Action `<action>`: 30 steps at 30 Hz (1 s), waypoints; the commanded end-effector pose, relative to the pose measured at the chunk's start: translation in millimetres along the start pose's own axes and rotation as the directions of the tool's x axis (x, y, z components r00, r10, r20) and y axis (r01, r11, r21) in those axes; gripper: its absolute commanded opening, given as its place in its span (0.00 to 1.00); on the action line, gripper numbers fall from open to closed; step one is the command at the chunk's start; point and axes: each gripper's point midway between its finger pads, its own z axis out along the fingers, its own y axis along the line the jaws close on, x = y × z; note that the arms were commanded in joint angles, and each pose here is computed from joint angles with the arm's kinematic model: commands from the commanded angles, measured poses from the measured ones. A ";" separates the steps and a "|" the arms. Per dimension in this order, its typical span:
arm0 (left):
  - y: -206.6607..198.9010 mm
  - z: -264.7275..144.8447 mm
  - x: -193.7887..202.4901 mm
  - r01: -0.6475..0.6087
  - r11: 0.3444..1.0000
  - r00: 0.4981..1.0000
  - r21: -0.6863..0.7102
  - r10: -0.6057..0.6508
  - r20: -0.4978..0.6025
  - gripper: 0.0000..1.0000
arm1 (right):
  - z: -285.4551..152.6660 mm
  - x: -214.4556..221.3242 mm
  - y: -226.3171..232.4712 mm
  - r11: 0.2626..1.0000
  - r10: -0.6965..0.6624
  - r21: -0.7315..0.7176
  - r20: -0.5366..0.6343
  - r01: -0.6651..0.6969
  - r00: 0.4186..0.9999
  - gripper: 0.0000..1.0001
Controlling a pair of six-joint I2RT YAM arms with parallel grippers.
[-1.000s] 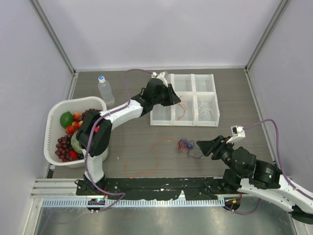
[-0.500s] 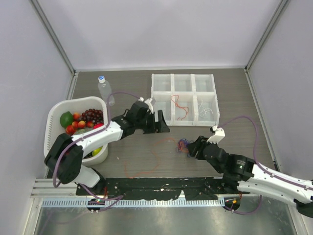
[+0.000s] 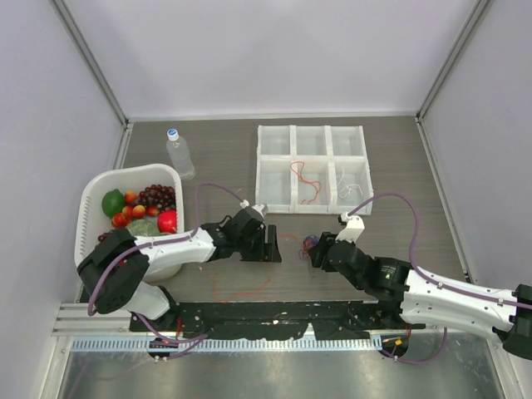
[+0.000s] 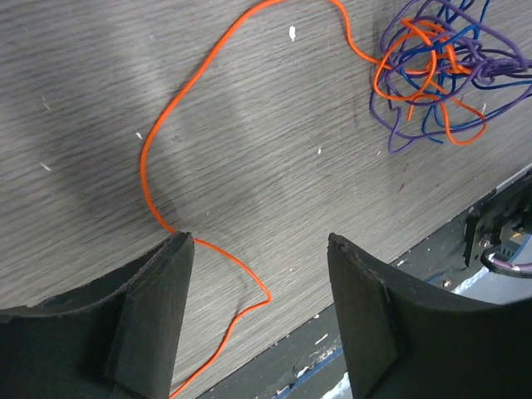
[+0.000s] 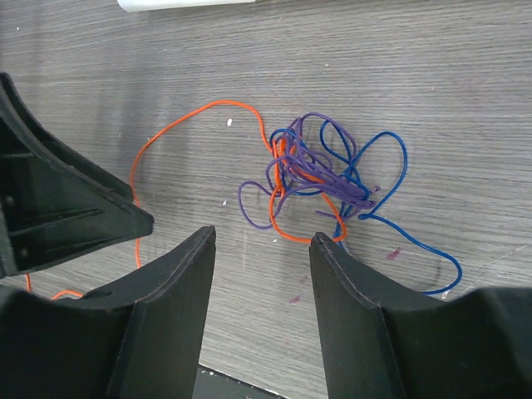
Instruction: Untangle the cables
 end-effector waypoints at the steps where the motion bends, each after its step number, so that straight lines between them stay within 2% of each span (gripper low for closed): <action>1: -6.7 14.7 3.2 0.004 1.000 0.999 0.012 -0.004 0.032 0.64 | -2.0 -14.7 19.7 0.997 0.049 -0.059 0.032 -0.047 0.998 0.54; 5: -4.2 22.6 20.1 -0.015 1.000 1.000 0.008 0.015 -0.018 0.49 | -0.4 -12.3 15.8 0.999 0.029 -0.046 0.034 -0.028 0.999 0.54; 10: 0.2 20.7 19.5 -0.013 1.000 1.000 -0.010 0.013 0.001 0.28 | 3.5 -7.0 15.2 0.998 0.053 -0.046 0.026 -0.052 0.998 0.54; 11: -0.2 17.2 17.3 -0.018 1.000 1.000 -0.013 0.018 0.011 0.28 | 4.1 -4.6 15.9 0.997 0.057 -0.051 0.018 -0.056 0.998 0.54; 12: -0.8 14.1 15.4 -0.025 1.000 0.999 -0.010 0.025 0.022 0.33 | 4.0 -2.9 16.4 0.997 0.057 -0.055 0.010 -0.056 0.998 0.54; 14: -4.5 5.0 9.8 -0.043 0.999 0.998 -0.003 0.043 0.049 0.52 | 4.2 -0.7 14.0 0.997 0.054 -0.049 0.005 -0.053 0.999 0.54; 16: -5.5 -4.9 6.8 -0.046 0.999 0.997 -0.007 0.046 0.064 0.64 | 3.7 -0.6 12.8 0.997 0.055 -0.048 0.006 -0.055 0.998 0.54; 19: -5.1 -13.5 10.9 -0.030 1.000 0.998 -0.003 0.030 0.063 0.66 | 3.2 -1.4 10.7 0.997 0.055 -0.051 0.018 -0.054 0.998 0.54; 22: -8.5 -11.7 24.9 0.003 0.999 1.000 0.045 -0.004 0.028 0.61 | 2.9 -4.6 10.6 0.998 0.050 -0.050 0.032 -0.048 0.998 0.54; 30: -23.5 22.0 46.8 0.064 0.989 0.996 0.130 -0.055 -0.075 0.54 | 1.2 -15.0 16.3 0.997 0.048 -0.062 0.057 -0.045 0.997 0.54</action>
